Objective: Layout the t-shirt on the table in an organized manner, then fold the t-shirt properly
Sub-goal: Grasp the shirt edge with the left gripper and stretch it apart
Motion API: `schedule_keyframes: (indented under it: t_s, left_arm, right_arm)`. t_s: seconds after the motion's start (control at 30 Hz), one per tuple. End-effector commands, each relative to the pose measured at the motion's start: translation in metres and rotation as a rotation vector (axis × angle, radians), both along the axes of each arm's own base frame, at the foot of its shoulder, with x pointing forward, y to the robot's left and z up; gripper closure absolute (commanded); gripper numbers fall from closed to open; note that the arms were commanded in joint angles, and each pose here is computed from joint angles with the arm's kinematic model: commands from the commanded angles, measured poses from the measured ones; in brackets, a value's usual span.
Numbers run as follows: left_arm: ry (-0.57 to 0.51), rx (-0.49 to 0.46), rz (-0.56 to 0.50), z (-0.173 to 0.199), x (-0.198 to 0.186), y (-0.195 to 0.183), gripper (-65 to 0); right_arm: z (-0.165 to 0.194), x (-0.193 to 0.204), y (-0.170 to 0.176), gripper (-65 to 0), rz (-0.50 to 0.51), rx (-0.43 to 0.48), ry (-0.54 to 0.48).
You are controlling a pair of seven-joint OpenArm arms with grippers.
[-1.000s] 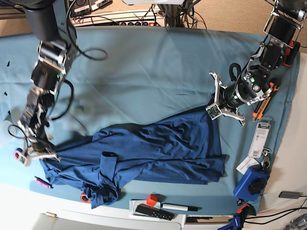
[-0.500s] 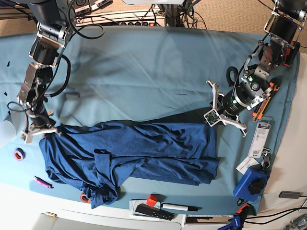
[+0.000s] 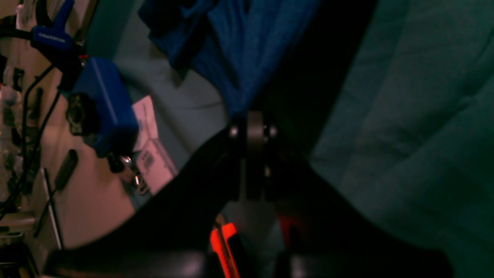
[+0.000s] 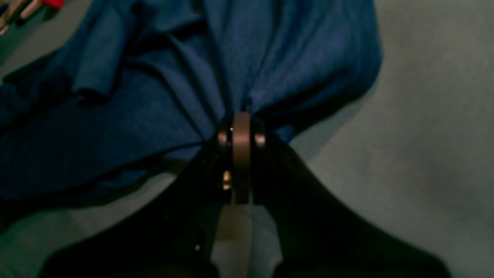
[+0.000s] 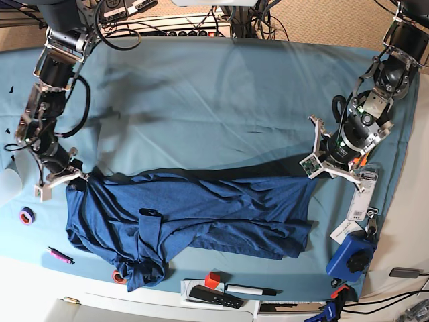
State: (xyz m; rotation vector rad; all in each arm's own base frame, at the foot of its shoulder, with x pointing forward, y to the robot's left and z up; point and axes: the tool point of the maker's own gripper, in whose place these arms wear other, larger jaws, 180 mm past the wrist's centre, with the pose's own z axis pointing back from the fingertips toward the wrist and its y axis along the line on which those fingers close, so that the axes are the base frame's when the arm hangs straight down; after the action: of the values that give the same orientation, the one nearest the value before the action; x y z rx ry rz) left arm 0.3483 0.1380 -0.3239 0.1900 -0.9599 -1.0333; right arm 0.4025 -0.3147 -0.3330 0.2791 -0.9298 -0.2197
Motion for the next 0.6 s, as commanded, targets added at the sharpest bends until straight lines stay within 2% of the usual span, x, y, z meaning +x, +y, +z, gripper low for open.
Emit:
schedule_keyframes:
  t_s: [0.0,0.27,0.57]
  left_arm:
    - [-0.037,0.008,0.006,0.013,0.006,0.005,0.0]
    - [-0.006,0.025,0.016,0.005,-0.003,0.007,0.0]
    - [-0.006,0.07,0.022,0.006,-0.007,0.021,0.0]
  right_arm:
    - [0.031,0.008,-0.01,0.0,0.005,-0.041,-0.076]
    - [0.08,-0.023,-0.021,0.0,0.048,-0.234,-0.134]
    - [0.11,-0.073,-0.08,0.0,-0.112,-0.306,-0.159]
